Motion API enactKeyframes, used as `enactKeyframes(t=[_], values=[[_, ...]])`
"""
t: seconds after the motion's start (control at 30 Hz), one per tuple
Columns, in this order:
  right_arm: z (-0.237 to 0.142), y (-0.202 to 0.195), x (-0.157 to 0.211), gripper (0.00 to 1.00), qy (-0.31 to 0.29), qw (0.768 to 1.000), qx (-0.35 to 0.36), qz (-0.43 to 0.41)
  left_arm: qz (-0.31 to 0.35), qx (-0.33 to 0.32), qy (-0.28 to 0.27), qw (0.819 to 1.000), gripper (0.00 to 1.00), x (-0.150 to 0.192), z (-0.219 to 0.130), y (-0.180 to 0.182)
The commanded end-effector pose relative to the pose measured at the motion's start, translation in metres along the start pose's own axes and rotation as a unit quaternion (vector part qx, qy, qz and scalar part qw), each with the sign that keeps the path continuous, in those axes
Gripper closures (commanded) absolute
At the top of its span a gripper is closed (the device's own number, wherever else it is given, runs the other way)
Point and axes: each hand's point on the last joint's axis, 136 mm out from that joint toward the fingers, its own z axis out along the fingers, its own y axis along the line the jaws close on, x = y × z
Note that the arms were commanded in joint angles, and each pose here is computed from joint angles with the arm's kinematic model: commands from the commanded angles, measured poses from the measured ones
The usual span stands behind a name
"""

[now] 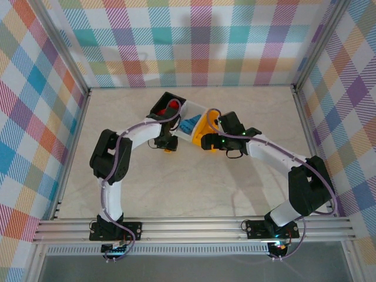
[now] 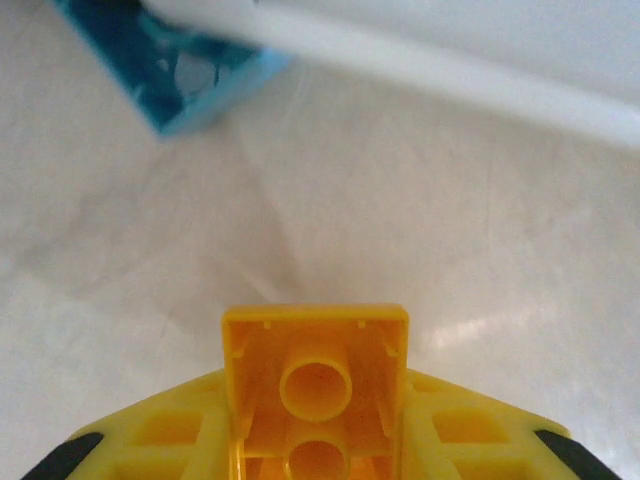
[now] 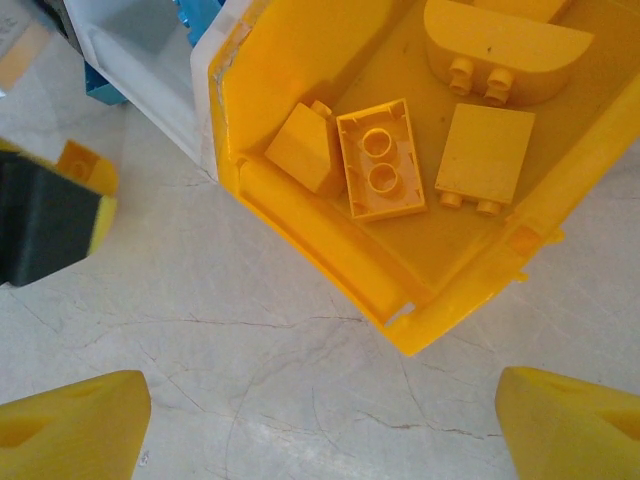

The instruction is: Sort the legos into containers by color

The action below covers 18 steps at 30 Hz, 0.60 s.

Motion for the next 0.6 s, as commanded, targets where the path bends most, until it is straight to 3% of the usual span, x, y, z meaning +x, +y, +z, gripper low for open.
enactKeyframes(t=[0.0,0.17,0.3,0.57], values=[[-0.007,0.003,-0.014,0.1,-0.027,1.0,0.0,-0.001,-0.014,0.023,-0.014,1.0,0.74,0.009,-0.044,-0.001],[-0.015,-0.001,-0.018,0.1,-0.042,0.999,0.005,0.002,-0.009,0.051,-0.047,0.998,0.72,-0.001,-0.093,-0.007],[-0.032,-0.011,-0.03,0.1,-0.076,0.997,0.017,0.012,0.007,0.114,-0.052,0.992,0.72,-0.025,-0.117,-0.04],[-0.096,-0.032,-0.056,0.13,-0.163,0.983,0.05,0.061,0.049,0.168,-0.064,0.983,0.7,-0.07,-0.114,-0.119]])
